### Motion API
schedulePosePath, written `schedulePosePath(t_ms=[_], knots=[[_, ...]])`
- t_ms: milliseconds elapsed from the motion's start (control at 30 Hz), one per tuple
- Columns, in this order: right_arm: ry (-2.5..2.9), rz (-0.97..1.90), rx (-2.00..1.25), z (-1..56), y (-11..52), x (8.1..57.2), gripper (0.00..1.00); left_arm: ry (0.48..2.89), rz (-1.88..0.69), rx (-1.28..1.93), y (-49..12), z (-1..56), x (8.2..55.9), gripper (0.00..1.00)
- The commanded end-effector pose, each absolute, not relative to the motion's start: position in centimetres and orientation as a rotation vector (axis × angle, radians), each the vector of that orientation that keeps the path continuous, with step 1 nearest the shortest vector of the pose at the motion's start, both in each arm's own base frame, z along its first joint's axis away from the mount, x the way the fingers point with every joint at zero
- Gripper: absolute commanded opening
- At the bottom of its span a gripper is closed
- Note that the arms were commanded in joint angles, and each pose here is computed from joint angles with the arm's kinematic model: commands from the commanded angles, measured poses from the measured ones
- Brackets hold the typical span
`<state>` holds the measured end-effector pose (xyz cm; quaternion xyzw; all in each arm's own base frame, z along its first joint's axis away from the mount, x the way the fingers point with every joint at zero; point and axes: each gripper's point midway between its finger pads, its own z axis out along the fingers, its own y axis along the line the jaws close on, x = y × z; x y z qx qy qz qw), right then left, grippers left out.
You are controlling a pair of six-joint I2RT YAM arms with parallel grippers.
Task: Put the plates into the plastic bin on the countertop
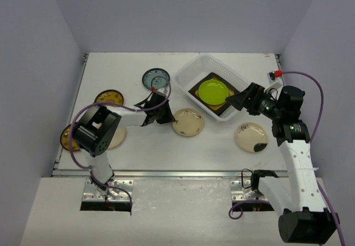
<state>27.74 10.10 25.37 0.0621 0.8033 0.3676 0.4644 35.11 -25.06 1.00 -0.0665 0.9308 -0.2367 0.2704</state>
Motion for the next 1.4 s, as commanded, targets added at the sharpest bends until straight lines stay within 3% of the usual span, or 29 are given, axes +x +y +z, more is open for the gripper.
schedulePosePath(t_ms=[0, 233, 300, 500, 800, 1067, 1133, 1233, 1367], knots=[[1.942, 0.989, 0.078, 25.9, 11.4, 27.0, 0.99, 2.424, -0.584, -0.193, -21.8, 5.6, 32.1, 0.0], [1.917, 0.845, 0.202, 25.8, 9.3, 26.9, 0.99, 2.223, -0.618, -0.175, -20.0, 16.6, 31.0, 0.0], [1.933, 0.681, 0.348, 24.8, 6.7, 26.9, 0.99, 2.155, -0.618, -0.168, -20.2, 20.4, 32.3, 0.0], [1.883, 0.482, 0.444, 25.7, 3.6, 25.6, 0.99, 2.128, -0.668, -0.104, -24.4, 24.4, 38.8, 0.0], [1.923, 0.415, 0.424, 25.4, 3.0, 24.3, 0.99, 2.208, -0.705, 0.01, -31.7, 20.4, 50.5, 0.0], [1.922, 0.392, 0.403, 25.8, 2.8, 24.1, 0.99, 2.256, -0.877, 0.126, -36.2, 17.3, 52.3, 0.0], [1.934, 0.395, 0.395, 25.5, 2.9, 24.1, 0.99, 2.255, -0.898, 0.152, -36.7, 17.4, 51.9, 0.13], [1.951, 0.404, 0.392, 25.0, 3.0, 24.4, 0.99, 2.24, -0.924, 0.204, -37.4, 18.5, 50.8, 0.43], [1.99, 0.394, 0.407, 23.5, 2.9, 24.9, 0.99, 2.19, -0.935, 0.267, -38.5, 21.4, 48.8, 0.66]])
